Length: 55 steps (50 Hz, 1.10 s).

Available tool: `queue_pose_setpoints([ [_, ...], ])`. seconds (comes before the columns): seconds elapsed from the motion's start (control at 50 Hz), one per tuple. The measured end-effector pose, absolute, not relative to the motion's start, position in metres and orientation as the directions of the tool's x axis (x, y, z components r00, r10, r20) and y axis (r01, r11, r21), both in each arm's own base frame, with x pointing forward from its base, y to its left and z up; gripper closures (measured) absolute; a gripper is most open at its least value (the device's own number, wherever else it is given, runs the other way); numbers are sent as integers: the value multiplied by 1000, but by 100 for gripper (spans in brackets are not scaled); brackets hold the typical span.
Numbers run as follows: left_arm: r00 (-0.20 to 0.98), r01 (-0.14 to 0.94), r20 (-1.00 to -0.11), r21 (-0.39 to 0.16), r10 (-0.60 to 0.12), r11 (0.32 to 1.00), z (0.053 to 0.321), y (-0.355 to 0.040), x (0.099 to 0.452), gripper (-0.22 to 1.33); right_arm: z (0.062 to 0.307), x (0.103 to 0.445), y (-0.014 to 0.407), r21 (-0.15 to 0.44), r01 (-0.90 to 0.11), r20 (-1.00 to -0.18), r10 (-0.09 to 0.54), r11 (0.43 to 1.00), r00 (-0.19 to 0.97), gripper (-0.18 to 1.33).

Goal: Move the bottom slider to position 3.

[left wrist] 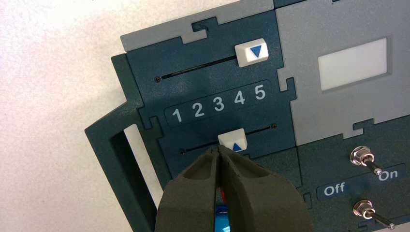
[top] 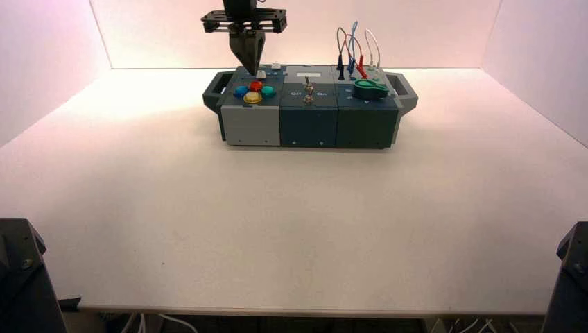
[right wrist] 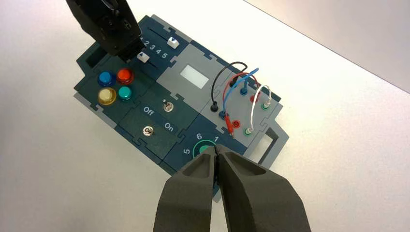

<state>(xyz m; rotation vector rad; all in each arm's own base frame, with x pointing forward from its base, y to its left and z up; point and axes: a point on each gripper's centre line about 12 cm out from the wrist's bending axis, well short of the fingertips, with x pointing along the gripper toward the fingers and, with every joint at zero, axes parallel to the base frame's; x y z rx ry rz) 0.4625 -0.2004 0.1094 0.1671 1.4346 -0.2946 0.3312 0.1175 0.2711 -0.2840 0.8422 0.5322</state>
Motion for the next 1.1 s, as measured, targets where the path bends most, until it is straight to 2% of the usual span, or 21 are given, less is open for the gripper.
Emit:
queue_pose_setpoints([
  [0.2,125,299,-987,-58,-99,953,119,-200,469,128,270,331,117,-32,-552,-770,331,833,546,129],
  [0.52,145,311,-984,-54,-103,949,158,-191,467,128,270,332,116,-41,-551,-771,324,834,548,129],
  [0.78,192,358,-973,-49,-125,932,163,-194,448,128,271,335,107,-46,-529,-767,309,847,562,129],
  [1.1,262,364,-953,-49,-153,930,168,-184,419,128,268,337,107,-48,-528,-773,304,848,558,129],
])
